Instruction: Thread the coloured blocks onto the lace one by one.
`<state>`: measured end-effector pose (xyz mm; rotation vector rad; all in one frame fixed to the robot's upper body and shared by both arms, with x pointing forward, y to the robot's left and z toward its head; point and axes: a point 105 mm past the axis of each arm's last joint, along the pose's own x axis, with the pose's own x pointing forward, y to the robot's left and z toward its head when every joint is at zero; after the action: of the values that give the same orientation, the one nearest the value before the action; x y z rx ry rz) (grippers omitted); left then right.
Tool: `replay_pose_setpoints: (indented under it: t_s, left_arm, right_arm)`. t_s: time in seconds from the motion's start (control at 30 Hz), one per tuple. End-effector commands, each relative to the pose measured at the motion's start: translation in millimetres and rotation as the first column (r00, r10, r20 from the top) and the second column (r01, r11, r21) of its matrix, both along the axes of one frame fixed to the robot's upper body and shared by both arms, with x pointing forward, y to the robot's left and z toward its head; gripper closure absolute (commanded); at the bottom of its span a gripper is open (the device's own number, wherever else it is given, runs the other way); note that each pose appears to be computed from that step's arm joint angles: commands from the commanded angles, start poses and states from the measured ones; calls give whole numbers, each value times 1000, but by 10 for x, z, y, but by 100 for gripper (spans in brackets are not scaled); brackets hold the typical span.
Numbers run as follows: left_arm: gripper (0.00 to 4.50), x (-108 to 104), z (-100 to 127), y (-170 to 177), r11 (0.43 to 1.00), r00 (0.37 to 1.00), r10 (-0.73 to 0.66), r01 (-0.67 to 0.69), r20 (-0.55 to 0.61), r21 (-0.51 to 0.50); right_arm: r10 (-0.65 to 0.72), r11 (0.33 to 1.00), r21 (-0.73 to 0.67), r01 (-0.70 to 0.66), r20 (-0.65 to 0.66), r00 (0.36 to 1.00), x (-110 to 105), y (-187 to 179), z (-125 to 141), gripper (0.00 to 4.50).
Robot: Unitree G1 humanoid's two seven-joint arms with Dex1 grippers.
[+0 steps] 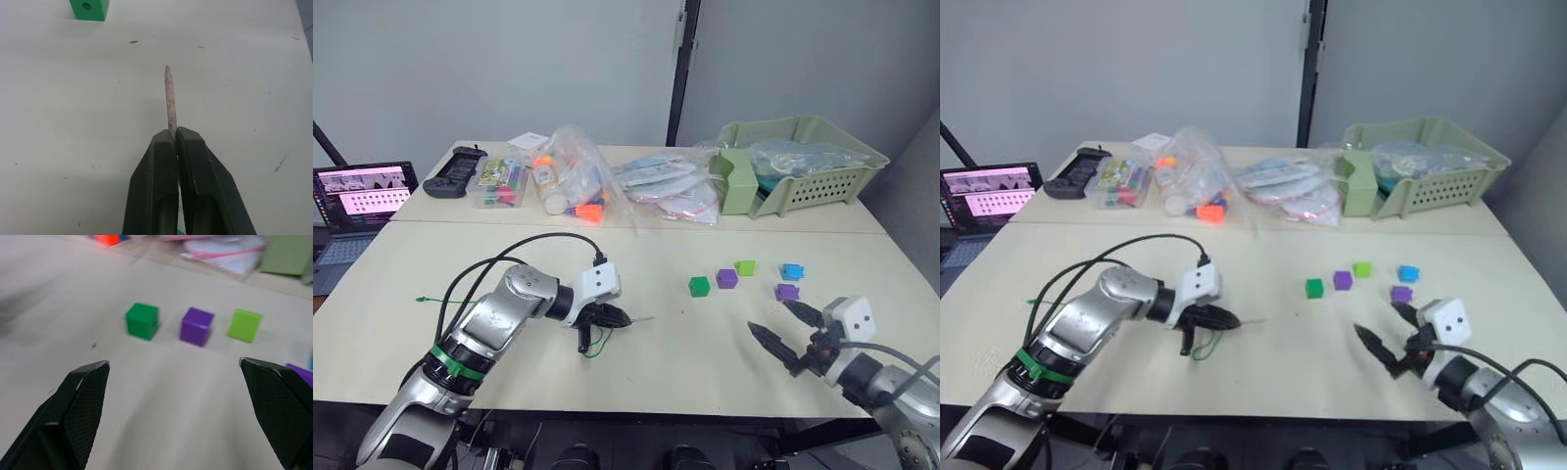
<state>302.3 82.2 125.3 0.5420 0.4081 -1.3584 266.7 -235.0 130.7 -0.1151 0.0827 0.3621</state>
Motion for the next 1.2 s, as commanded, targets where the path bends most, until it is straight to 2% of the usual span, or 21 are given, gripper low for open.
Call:
replay_pose_setpoints:
  t_s: [0.03, 0.2, 0.3, 0.47, 0.6, 1.03, 1.13, 1.2]
  left_arm:
    - [446, -83, 168, -4, 999, 999, -39, 39, 35, -11]
    - [446, -145, 179, 14, 1000, 999, -28, 28, 27, -13]
    - [446, -168, 157, 30, 1000, 1000, -12, 12, 19, -15]
    - [446, -182, 144, 13, 1000, 1000, 1, -1, 19, -19]
    - [446, -206, 135, 1, 1000, 1000, 3, -3, 16, -22]
    - [446, -251, 115, 1, 1000, 1000, 16, -16, 3, -22]
    - [450, -252, 113, 2, 1000, 1000, 18, -18, 2, -22]
    - [450, -255, 114, 6, 1000, 1000, 19, -19, 2, -20]
  right_arm:
    - [-228, 972, -44, 229, 21, 973, 176, -175, 50, 0]
    - [-376, 927, -8, 376, 0, 927, 426, -277, 91, 0]
    - [-465, 885, 31, 465, -18, 885, 674, -378, 180, 0]
    - [-531, 844, 34, 535, -90, 843, 909, -562, 280, 0]
    - [-533, 839, 6, 545, -202, 822, 1059, -685, 231, 0]
    - [-497, 857, -18, 515, -298, 815, 1329, -769, 41, 0]
    - [-498, 856, -16, 517, -297, 815, 1355, -794, 23, 77]
    - [-494, 857, -6, 516, -298, 817, 1366, -800, 24, 143]
